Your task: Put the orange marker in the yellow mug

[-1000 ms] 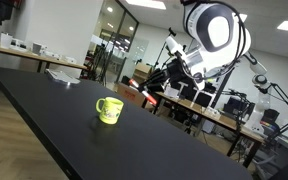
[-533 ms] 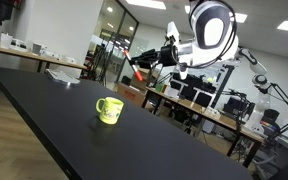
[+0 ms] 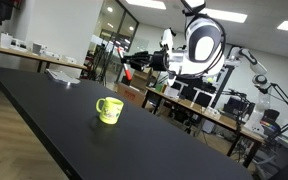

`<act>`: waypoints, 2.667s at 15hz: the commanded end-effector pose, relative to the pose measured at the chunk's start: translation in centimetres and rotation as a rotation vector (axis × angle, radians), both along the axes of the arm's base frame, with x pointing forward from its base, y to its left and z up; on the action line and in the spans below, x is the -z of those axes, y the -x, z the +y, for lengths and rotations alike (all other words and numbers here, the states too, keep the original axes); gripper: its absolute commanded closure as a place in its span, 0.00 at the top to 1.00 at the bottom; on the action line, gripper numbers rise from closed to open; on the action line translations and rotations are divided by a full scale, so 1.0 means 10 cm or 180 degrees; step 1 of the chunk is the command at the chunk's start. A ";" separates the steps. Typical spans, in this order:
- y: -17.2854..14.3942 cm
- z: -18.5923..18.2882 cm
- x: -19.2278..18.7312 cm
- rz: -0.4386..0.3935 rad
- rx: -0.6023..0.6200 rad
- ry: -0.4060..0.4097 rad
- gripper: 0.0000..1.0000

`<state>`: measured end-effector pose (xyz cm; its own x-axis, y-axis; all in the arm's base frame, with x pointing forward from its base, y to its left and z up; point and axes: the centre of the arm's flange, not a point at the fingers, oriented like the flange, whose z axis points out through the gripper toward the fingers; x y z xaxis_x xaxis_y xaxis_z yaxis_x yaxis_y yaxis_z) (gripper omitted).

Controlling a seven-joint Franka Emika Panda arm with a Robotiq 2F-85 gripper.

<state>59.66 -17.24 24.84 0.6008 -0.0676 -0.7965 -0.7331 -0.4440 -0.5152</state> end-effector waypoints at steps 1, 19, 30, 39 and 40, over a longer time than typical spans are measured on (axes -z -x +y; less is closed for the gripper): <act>0.00 0.00 -0.01 -0.0003 -0.0004 -0.0002 0.20; -0.39 0.16 0.77 0.0523 0.0343 -0.0295 0.05; -0.48 -0.11 1.53 0.1266 0.0681 -0.0295 0.05; -0.43 -0.10 1.65 0.1427 0.0678 -0.0375 0.58; -0.43 -0.07 1.56 0.1385 0.0639 -0.0403 0.64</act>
